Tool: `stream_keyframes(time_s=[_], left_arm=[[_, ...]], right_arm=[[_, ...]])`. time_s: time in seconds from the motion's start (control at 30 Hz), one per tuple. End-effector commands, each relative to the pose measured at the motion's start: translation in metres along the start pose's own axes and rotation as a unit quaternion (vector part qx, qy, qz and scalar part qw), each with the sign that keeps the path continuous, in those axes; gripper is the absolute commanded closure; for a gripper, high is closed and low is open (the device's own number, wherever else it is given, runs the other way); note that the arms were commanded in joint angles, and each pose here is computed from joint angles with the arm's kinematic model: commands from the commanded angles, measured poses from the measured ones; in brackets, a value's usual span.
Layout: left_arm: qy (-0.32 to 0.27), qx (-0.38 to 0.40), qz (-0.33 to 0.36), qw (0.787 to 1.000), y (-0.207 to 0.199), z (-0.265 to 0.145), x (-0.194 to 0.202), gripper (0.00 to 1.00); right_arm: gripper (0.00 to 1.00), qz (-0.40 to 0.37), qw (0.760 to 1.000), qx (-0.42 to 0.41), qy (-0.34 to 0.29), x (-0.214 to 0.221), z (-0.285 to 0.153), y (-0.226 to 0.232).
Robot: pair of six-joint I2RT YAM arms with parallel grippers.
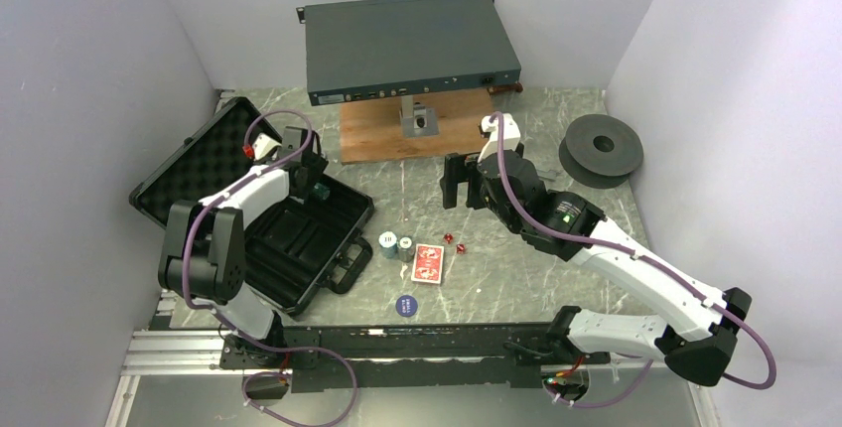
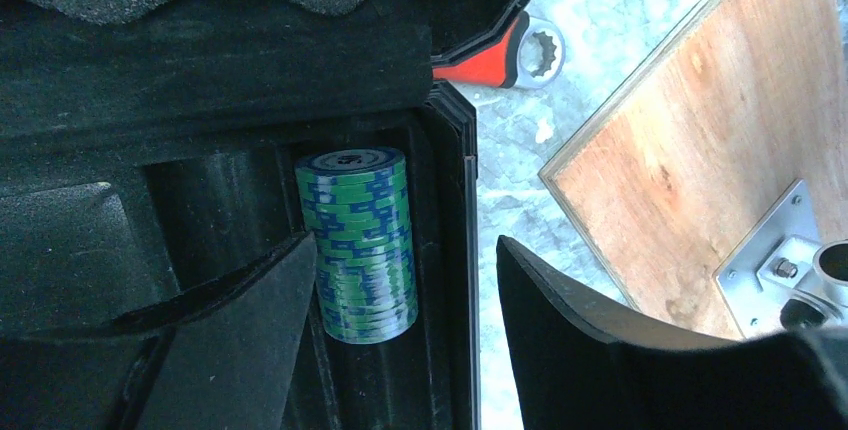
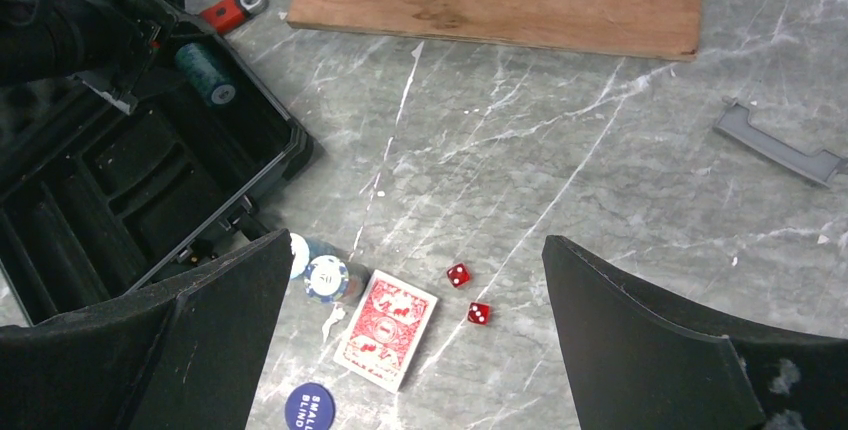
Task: Pack up texas hold em set
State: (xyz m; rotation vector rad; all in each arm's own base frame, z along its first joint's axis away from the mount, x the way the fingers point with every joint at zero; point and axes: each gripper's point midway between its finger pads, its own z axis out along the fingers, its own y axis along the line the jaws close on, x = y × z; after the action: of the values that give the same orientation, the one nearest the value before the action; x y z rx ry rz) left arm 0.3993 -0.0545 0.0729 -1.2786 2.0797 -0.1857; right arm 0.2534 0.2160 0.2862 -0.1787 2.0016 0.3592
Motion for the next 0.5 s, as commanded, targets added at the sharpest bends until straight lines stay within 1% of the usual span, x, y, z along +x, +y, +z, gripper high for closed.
stream_keyframes(time_s=[0.0, 0.17, 0.37, 0.47], left_arm=[[-0.022, 0.04, -0.016, 0.999, -0.019, -0.018, -0.017, 0.29], [-0.036, 0.05, -0.016, 0.998, -0.02, -0.033, -0.027, 0.29], [-0.051, 0.066, 0.007, 0.996, -0.022, -0.05, -0.037, 0.28], [-0.064, 0.067, 0.019, 0.995, -0.016, -0.06, -0.044, 0.32]], right_arm=[[0.0, 0.017, 1.0, -0.011, -0.013, -0.012, -0.005, 0.004], [0.0, 0.018, 1.0, -0.015, -0.007, -0.009, -0.004, 0.006], [0.0, 0.013, 1.0, -0.015, -0.002, -0.011, -0.001, 0.01], [0.0, 0.012, 1.0, -0.009, -0.004, -0.013, 0.0, 0.008]])
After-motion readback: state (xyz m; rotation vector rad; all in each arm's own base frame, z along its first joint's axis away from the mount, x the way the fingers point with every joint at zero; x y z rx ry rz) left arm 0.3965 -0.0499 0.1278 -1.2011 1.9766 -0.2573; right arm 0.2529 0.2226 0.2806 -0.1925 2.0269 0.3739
